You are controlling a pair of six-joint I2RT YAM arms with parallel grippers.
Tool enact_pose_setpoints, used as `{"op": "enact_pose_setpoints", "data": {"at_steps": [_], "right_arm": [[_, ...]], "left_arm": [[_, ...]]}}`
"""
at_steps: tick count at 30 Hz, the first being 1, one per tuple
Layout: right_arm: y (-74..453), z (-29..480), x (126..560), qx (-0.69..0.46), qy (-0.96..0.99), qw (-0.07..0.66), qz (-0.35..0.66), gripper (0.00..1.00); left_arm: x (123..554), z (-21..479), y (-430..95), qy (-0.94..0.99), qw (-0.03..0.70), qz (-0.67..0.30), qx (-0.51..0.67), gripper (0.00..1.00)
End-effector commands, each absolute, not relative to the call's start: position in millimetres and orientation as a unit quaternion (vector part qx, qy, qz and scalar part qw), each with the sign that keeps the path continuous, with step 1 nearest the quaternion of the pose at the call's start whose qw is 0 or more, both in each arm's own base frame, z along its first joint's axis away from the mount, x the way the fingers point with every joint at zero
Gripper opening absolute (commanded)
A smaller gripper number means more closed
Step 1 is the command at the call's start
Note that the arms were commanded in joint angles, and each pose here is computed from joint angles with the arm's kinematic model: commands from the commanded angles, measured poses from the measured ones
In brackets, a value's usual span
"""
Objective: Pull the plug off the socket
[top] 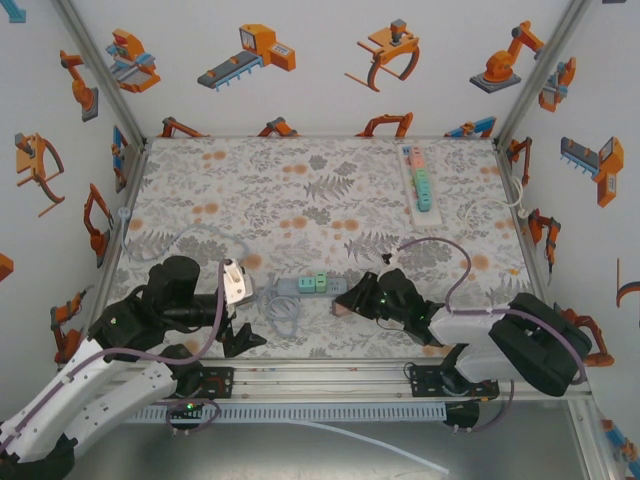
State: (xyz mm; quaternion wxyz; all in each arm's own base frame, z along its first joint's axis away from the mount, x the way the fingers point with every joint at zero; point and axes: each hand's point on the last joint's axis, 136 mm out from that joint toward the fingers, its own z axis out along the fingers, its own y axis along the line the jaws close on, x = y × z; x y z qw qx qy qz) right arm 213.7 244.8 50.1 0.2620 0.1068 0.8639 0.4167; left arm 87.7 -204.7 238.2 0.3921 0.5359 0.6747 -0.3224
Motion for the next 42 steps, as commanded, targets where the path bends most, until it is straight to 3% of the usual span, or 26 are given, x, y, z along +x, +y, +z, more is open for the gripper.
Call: {"op": "enact_pose_setpoints", "data": {"at_steps": [1, 9, 15, 22, 28, 34, 42], "right_arm": [[238.3, 34.8, 207.4, 0.120, 0.872, 0.251, 0.403, 0.29], [223.7, 22.5, 201.2, 0.144, 0.889, 0.235, 0.365, 0.45], [206.6, 24.1, 197.3, 0.133, 0.902, 0.250, 0.327, 0.51], [189.9, 61.4, 204.9, 0.086, 0.895, 0.322, 0.297, 0.55], [180.6, 121.7, 222.6, -0.070, 0.854, 0.462, 0.227, 0.55], [185.3, 181.7, 239.1, -0.239, 0.761, 0.590, 0.122, 0.56], [243.6, 193.5, 225.9, -0.494, 0.644, 0.577, 0.090, 0.58]], "left_arm": [[84.1, 235.3, -203.3, 0.666, 0.393, -0.318, 0.549, 0.97], [91.3, 236.3, -199.5, 0.676, 0.404, -0.301, 0.538, 0.97], [95.5, 233.4, -198.3, 0.686, 0.403, -0.292, 0.531, 0.97], [103.2, 236.3, -196.9, 0.695, 0.416, -0.284, 0.513, 0.97], [124.5, 248.5, -193.1, 0.717, 0.451, -0.261, 0.464, 0.97], [172.3, 259.2, -172.0, 0.795, 0.487, -0.224, 0.283, 0.97], [206.4, 243.2, -145.8, 0.866, 0.458, -0.182, 0.089, 0.97]]}}
